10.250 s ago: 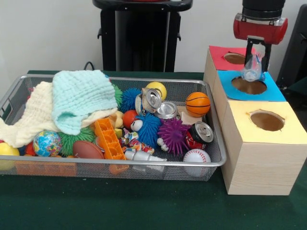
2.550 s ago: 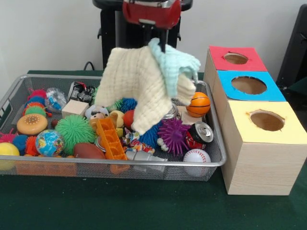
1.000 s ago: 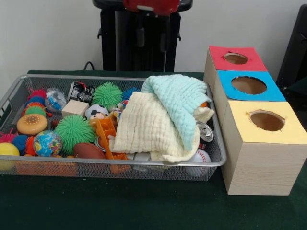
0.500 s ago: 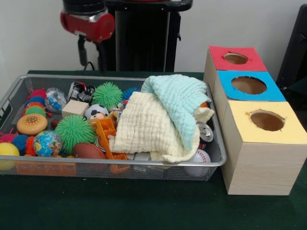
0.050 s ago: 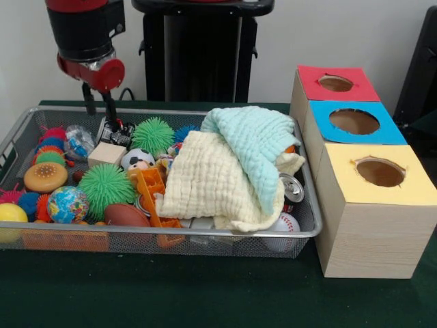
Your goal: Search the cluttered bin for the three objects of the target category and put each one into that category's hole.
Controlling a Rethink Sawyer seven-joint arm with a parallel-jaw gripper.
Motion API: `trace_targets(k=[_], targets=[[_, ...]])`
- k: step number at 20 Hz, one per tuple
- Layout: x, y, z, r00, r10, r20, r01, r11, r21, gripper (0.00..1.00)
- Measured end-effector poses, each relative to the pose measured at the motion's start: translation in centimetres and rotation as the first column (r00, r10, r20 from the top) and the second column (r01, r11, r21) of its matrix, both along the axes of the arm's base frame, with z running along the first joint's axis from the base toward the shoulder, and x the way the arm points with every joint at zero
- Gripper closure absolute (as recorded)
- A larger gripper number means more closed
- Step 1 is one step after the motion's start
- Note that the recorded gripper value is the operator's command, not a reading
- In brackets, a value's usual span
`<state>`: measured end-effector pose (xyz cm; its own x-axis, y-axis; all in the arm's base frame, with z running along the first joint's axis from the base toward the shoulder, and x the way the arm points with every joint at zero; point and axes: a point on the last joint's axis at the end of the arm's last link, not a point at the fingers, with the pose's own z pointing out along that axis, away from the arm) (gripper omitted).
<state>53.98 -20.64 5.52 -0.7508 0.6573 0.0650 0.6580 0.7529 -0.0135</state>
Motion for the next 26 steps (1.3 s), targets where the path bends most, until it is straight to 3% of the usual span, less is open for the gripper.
trace_targets(k=[6,13,20,26], targets=[[-2.0,-0.7,-4.4,0.9986,0.052,0.001,-0.052,0.9986,-0.001,0.0],[-2.8,-1.3,-6.3,0.994,0.11,-0.005,-0.11,0.9938,-0.018,0.0],[-0.5,-3.5,-5.4,0.9866,0.162,0.018,-0.16,0.9838,-0.08,0.0],[1.9,-5.6,-3.5,0.9794,0.201,-0.02,-0.202,0.9736,-0.106,0.0]])
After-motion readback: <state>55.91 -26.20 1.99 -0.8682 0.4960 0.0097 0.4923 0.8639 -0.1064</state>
